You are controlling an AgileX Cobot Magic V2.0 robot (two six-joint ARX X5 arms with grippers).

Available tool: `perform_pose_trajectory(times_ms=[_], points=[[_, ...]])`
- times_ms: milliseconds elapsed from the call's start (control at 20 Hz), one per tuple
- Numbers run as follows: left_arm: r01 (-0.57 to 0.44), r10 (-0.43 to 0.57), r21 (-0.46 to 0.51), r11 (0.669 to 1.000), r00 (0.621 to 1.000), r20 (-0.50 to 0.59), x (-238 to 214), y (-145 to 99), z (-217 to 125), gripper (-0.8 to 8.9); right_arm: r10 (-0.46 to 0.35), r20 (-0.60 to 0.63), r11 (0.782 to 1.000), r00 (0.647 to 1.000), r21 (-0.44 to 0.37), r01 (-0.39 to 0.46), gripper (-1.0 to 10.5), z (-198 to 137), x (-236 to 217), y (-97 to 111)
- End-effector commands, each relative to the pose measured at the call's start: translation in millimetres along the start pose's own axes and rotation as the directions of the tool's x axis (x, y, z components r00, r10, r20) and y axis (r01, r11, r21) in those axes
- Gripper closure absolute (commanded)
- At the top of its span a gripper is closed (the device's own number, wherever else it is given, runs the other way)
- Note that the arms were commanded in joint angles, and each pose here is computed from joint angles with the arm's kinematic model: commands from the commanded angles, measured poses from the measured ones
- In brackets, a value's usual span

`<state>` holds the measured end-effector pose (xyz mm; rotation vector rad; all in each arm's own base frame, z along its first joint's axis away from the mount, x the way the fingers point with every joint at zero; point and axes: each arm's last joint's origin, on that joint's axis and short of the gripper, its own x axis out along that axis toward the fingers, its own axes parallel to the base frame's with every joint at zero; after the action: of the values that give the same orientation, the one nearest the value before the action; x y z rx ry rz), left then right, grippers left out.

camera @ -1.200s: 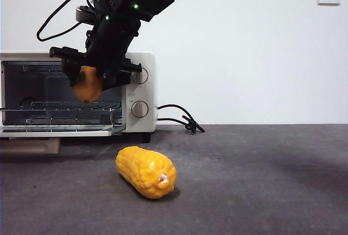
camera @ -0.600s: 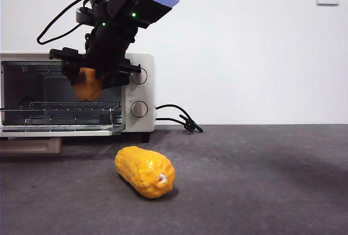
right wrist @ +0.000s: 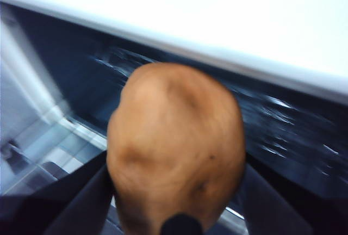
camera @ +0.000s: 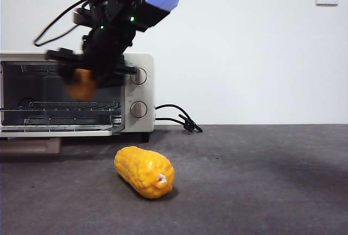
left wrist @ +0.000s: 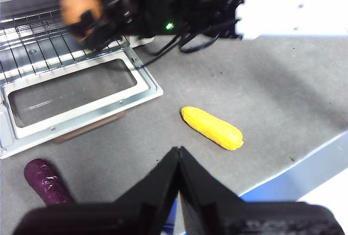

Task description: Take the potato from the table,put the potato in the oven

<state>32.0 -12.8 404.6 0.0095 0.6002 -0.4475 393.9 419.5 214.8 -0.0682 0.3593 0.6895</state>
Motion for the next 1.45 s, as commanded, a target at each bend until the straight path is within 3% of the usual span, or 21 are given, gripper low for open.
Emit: perform_pose_trajectory(times_ms=[50, 850, 1450], points=[[0.014, -0.014, 0.001, 1.000, 1.000, -0.009, 2, 0, -1, 8.19, 0.012, -0.043, 0.999, 0.999, -0.034, -0.013, 3.1, -20, 10, 9], [0.030, -0.030, 0.008, 1.000, 0.999, -0.012, 1, -1, -2, 8.19, -0.063, -0.028, 0.998, 0.998, -0.010, 0.063, 3.1, -19, 9, 11], [0.029, -0.029, 0.009, 1.000, 1.000, -0.012, 1, -1, -2, 8.19, -0.077, -0.173, 0.997, 0.982, -0.042, 0.071, 3.1, 8, -9, 15]])
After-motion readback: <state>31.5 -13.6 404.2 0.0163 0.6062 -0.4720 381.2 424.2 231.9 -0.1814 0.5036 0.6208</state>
